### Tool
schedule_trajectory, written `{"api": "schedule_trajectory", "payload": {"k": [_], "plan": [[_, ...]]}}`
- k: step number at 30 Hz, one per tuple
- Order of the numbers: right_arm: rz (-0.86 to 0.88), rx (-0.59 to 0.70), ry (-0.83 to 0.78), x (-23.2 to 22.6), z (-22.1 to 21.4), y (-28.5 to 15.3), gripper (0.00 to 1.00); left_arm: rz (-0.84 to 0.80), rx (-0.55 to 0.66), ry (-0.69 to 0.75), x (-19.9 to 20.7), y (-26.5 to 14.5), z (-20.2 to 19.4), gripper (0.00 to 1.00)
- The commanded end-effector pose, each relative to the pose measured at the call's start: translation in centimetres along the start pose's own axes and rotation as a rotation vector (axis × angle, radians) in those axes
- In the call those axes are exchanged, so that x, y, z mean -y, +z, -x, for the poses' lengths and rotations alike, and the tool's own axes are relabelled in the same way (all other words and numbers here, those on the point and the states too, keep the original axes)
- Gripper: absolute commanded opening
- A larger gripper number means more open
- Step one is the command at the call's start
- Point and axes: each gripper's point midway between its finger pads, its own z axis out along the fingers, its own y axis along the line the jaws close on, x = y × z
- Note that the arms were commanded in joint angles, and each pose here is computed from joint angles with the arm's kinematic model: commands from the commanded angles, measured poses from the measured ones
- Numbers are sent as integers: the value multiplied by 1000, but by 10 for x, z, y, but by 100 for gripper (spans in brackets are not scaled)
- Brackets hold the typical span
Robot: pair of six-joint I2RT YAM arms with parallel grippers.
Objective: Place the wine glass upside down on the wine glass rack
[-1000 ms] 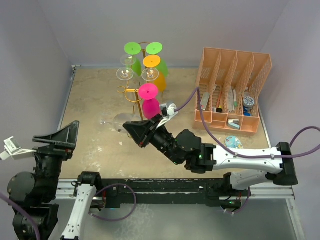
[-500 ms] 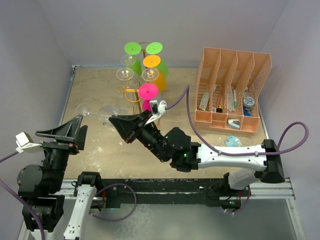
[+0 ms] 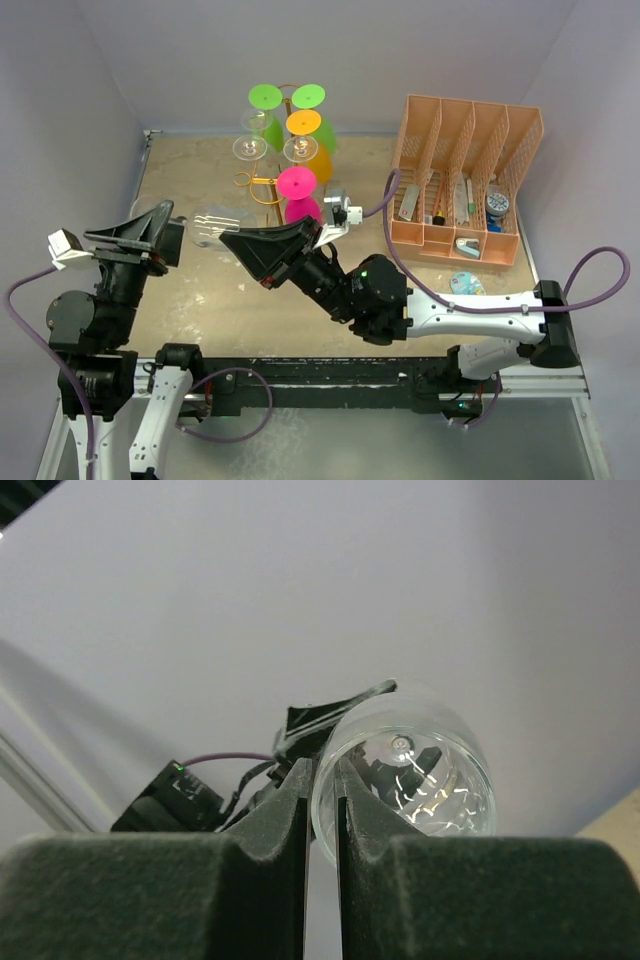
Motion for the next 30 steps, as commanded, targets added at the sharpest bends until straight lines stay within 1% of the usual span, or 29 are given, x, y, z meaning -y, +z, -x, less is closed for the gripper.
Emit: {"api": "schedule_trajectory", "payload": {"k": [1, 2, 6, 10, 14, 19, 21, 25, 28, 30], "plan": [[161, 141, 123, -43, 52, -5, 14, -94, -12, -16, 31, 5, -1, 51], [162, 141, 123, -43, 51, -4, 14, -105, -15, -26, 32, 7, -1, 47], [155, 139, 127, -43, 47, 2, 14, -151, -26, -93, 39, 11, -2, 37], [132, 130, 96, -40, 36, 14, 13, -157, -24, -99, 44, 13, -1, 36], [92, 162, 52, -33, 33, 26, 13, -160, -16, -95, 45, 15, 1, 37], [32, 212, 23, -23, 36, 35, 13, -161, 3, -91, 44, 19, 4, 28], [11, 229, 13, -19, 39, 37, 13, -152, 14, -84, 43, 22, 6, 29], [-25, 252, 12, -11, 43, 34, 13, -135, 33, -80, 37, 28, 10, 40], [-41, 263, 15, -8, 46, 34, 13, -137, 21, -79, 39, 33, 8, 41], [-41, 260, 11, -7, 45, 35, 13, -131, 21, -74, 39, 35, 9, 38]]}}
